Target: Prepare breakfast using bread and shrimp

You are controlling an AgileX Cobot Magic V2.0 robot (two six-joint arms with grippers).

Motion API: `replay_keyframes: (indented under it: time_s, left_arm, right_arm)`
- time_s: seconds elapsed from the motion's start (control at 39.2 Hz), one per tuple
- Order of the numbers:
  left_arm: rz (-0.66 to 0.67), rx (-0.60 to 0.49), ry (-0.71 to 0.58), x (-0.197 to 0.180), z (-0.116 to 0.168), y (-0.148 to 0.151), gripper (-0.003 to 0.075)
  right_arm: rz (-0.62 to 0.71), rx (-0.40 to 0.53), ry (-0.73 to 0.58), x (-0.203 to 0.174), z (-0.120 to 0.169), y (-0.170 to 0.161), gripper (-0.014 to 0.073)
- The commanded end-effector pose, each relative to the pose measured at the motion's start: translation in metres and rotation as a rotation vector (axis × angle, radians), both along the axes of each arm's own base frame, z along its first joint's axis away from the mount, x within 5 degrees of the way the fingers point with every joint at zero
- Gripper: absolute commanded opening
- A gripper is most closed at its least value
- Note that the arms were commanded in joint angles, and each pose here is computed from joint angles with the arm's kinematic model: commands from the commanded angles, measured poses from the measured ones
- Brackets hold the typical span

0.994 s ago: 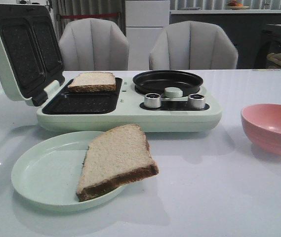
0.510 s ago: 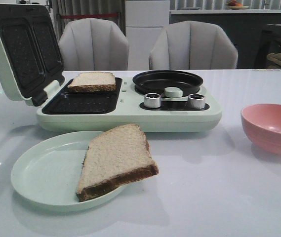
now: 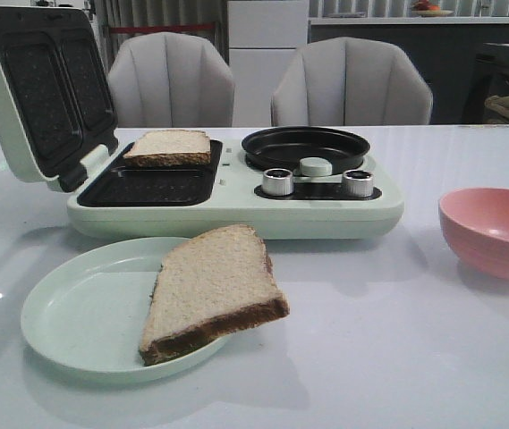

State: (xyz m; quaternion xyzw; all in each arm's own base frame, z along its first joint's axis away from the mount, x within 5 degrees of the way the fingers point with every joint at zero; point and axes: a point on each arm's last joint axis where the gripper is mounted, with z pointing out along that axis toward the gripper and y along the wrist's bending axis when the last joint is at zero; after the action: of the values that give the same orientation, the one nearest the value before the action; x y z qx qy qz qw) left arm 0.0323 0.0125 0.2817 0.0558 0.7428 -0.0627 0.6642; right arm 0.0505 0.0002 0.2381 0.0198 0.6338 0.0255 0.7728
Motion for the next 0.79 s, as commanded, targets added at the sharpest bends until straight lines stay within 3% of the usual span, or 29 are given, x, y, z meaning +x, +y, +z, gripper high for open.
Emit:
replay_keyframes:
  time_s: [0.0,0.15,0.28,0.48,0.76]
  left_arm:
    - [-0.034,-0.002,-0.085,-0.001,0.014,-0.002,0.0566]
    - [-0.034,-0.002,-0.085,-0.001,0.014,-0.002,0.0566]
    - [-0.034,-0.002,-0.085,-0.001,0.014,-0.002,0.0566]
    - [-0.034,-0.003,-0.087,-0.001,0.015,-0.002,0.0566]
    - [-0.034,-0.003,-0.087,-0.001,0.015,-0.002,0.0566]
  right_arm:
    - [-0.009,-0.027,-0.09,-0.006,0.046,0.0,0.014]
    - [-0.025,-0.007,0.095,0.007,0.079,-0.002,0.014]
    - [-0.029,-0.007,0.195,0.019,0.078,-0.002,0.014]
    - [-0.022,-0.005,0.212,0.025,0.075,-0.002,0.014]
    - [0.084,0.023,0.254,0.025,0.072,0.006,0.0163]
